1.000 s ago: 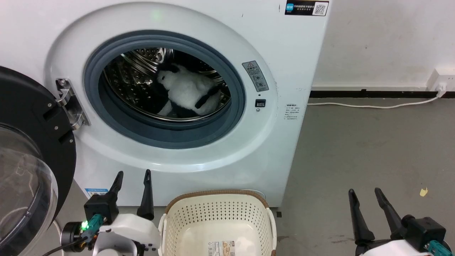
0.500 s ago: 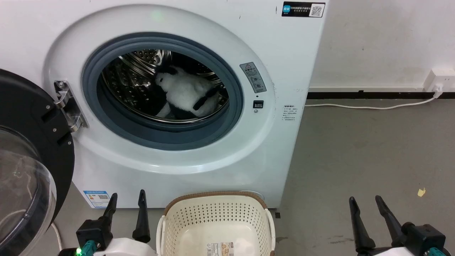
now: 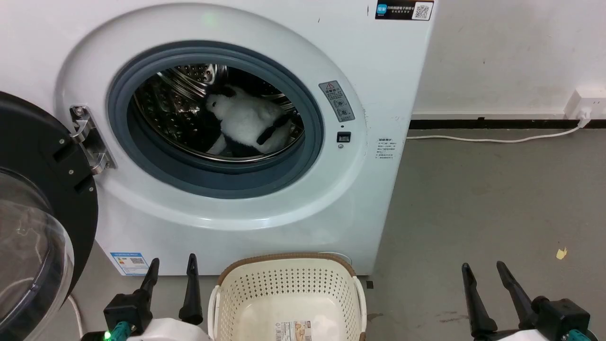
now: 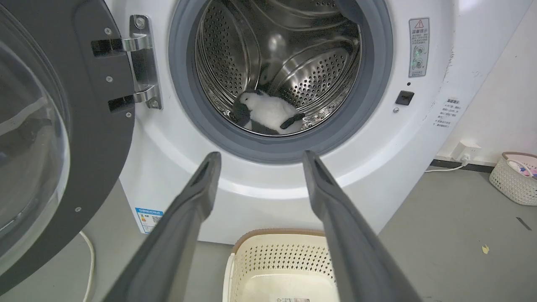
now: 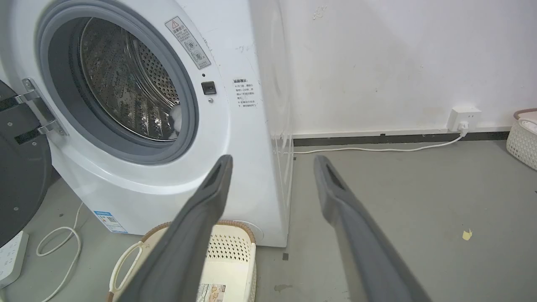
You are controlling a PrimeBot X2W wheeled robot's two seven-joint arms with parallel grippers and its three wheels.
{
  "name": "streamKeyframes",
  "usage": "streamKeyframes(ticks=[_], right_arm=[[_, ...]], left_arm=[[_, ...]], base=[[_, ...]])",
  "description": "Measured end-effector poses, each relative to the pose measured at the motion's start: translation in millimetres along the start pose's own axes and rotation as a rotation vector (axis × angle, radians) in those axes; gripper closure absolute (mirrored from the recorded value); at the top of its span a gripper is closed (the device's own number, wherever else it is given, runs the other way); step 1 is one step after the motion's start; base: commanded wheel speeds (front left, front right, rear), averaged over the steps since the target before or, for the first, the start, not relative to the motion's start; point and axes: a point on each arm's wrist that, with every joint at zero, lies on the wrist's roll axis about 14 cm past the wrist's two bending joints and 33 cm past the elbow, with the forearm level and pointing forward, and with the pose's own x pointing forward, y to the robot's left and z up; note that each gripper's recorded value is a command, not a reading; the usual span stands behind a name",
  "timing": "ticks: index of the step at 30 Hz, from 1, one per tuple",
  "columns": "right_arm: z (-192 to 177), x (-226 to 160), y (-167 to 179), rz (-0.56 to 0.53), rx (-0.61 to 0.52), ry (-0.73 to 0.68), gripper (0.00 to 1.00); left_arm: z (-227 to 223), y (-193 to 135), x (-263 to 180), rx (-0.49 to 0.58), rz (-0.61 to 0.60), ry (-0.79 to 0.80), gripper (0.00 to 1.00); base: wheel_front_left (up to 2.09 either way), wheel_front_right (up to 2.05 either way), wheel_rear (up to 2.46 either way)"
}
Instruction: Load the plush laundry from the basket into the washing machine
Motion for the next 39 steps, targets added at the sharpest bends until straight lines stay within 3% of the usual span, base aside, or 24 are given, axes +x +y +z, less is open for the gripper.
streamKeyframes(ticks=[7,8,39], right_arm=[[-1,0,1,0.003,0.001,0.004,0.0],[-1,0,1,0.004,0.001,0.004,1.0],[-3,-1,-3,-0.008,-0.027,0.033,1.0]], left_arm=[[-4,1,0,-0.004,0.003,0.012,0.0],[-4,1,0,-0.004,0.004,0.013,1.0],[-3,-9,6,0.019,-0.025,0.026,1.0]], base=[[0.0,0.0,0.0],[0.0,0.0,0.0],[0.0,0.0,0.0]])
